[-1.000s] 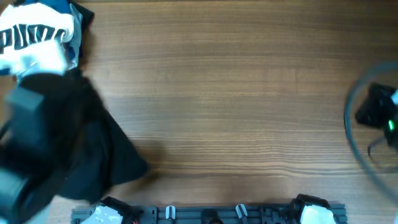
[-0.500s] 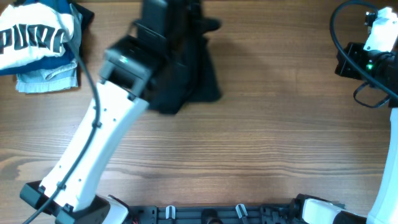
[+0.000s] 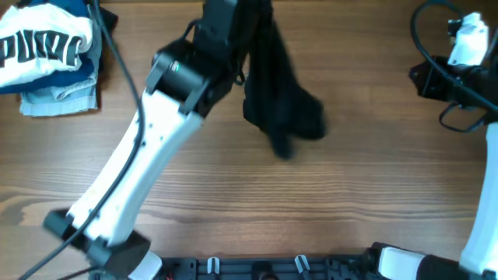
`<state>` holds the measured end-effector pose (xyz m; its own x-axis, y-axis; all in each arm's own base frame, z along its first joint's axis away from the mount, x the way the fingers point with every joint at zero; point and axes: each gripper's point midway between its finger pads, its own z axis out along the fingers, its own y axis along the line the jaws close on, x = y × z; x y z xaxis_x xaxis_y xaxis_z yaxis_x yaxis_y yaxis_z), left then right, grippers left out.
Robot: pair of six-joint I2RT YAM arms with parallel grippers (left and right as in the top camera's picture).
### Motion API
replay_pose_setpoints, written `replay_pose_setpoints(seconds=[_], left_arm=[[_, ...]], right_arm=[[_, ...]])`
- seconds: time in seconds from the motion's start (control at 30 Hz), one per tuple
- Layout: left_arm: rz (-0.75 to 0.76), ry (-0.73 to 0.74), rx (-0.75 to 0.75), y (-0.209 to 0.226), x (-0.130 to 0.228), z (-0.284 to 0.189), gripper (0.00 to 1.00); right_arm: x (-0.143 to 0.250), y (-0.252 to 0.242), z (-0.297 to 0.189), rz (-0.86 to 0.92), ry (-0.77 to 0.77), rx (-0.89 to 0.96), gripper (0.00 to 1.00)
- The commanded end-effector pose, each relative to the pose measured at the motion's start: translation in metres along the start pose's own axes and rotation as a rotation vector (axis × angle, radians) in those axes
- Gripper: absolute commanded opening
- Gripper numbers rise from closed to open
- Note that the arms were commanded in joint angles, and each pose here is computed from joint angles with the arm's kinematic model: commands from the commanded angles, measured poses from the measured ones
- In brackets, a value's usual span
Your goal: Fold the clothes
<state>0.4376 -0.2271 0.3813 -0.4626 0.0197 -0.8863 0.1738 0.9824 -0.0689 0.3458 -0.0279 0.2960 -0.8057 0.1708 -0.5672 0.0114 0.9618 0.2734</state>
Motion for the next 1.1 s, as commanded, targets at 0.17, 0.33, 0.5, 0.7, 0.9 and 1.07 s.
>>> replay_pose_setpoints(seconds=[0.17,0.33,0.5,0.7,0.9,1.07], left_arm=[[-0.051,0.196,-0.047,0.023,0.065,0.103,0.04],[-0.061,0.167,-0.044,0.023,0.059,0.108,0.04],[-0.134,0.186,-0.073,0.036,0.062,0.109,0.04],[-0.140,0.202,-0.081,0.038,0.066,0.108,0.04],[-0.135,0.220,-0.086,0.039,0.071,0.107,0.04],[-0.135,0.222,-0.087,0.039,0.071,0.107,0.04]], right_arm=[[0.045,0.044,0.051,-0.102,0.142,-0.308,0.40],[0.077,0.084,0.076,-0.198,0.218,-0.423,0.42],[0.112,0.130,0.113,-0.318,0.242,-0.505,0.49],[0.149,0.146,0.178,-0.359,0.252,-0.429,0.62],[0.154,0.094,0.241,-0.221,0.263,-0.113,0.80],[0.151,0.113,0.253,-0.219,0.242,-0.227,0.81]])
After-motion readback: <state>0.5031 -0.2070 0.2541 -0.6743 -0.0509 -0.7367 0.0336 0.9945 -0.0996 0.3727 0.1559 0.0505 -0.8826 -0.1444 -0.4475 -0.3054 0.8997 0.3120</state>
